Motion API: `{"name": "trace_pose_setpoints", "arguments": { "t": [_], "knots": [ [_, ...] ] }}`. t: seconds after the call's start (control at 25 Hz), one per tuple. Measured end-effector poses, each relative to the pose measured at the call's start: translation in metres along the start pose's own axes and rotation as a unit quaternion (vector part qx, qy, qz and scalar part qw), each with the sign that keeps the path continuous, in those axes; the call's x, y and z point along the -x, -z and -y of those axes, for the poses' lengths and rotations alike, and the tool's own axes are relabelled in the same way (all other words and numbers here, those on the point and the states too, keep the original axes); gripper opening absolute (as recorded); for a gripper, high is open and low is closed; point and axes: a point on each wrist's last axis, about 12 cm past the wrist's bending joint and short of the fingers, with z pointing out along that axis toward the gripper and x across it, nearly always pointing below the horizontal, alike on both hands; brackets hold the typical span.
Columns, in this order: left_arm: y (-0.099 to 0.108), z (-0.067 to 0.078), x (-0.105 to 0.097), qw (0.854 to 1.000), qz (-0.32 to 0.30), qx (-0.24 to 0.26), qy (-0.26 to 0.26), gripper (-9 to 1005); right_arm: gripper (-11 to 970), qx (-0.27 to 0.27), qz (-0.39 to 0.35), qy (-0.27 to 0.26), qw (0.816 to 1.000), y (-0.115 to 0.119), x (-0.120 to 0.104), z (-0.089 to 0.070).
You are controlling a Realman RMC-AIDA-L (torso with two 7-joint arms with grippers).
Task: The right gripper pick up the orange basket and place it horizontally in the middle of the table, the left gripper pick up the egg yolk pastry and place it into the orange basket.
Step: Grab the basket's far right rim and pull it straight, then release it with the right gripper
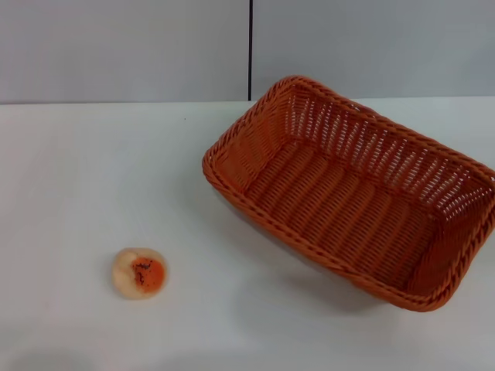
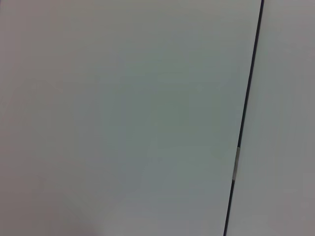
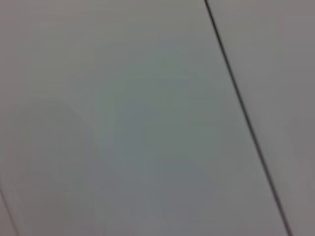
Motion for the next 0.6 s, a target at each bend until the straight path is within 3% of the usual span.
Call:
{"name": "trace_pose_setpoints", "arguments": {
  "t": [0.24, 0.48, 0.6],
  "knots": [
    [-0.002, 0.001, 0.001, 1.000, 0.001, -0.005, -0.001, 742, 617, 0.022, -0.191, 0.000, 0.981, -0.061, 0.044, -0.024],
    [0.002, -0.002, 0.001, 1.000, -0.003, -0.005, -0.006, 742, 614, 0.065, -0.354, -0.017, 0.933, -0.128, 0.047, -0.057],
    [0.005, -0.003, 0.000, 1.000, -0.006, -0.002, -0.007, 742, 612, 0.057, -0.409, -0.003, 0.911, -0.155, 0.042, -0.072]
  ]
}}
